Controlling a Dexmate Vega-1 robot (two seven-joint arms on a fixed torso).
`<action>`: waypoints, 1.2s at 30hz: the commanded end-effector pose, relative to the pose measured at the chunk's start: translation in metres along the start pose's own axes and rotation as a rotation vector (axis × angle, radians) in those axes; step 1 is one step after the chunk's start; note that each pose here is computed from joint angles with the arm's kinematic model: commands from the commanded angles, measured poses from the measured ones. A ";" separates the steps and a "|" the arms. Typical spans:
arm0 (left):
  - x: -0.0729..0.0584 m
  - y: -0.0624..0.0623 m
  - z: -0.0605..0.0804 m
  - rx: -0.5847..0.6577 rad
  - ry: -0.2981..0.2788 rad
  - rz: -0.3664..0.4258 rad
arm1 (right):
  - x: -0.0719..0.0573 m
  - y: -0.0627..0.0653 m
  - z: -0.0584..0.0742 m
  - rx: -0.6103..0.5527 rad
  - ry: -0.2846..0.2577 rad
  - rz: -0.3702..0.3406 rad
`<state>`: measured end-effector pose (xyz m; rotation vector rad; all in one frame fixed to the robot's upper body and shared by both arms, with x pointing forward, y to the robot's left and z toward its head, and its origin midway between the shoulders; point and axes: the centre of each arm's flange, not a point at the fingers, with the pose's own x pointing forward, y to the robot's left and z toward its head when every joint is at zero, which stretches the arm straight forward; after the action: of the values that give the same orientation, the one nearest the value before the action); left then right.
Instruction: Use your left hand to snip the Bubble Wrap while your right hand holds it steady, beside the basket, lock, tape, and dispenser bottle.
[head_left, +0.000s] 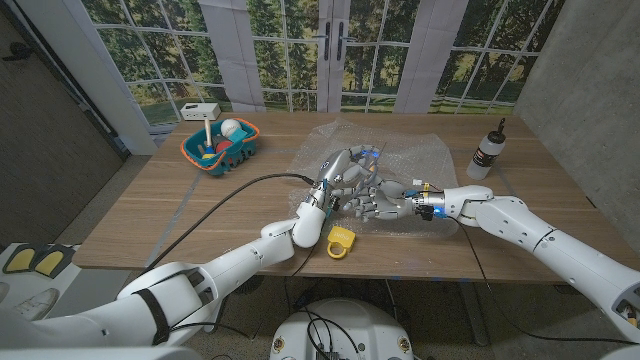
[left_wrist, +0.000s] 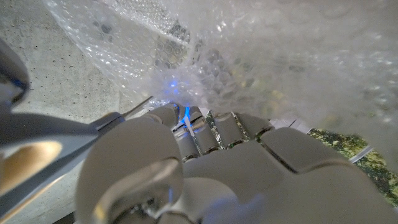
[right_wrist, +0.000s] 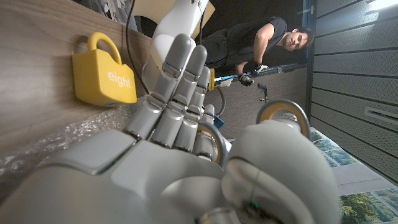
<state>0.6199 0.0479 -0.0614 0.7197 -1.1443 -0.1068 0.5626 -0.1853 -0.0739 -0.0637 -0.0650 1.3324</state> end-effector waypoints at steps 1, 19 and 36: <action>0.000 0.003 -0.001 0.001 0.000 0.011 | 0.000 0.000 -0.004 0.012 0.022 -0.002; -0.009 0.003 0.000 -0.002 0.008 0.015 | -0.002 -0.002 0.002 0.004 0.004 -0.027; -0.023 0.009 0.001 0.007 0.023 0.023 | 0.010 -0.006 -0.005 0.033 0.033 -0.005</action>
<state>0.6115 0.0573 -0.0701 0.7099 -1.1395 -0.0864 0.5674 -0.1829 -0.0743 -0.0594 -0.0392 1.3155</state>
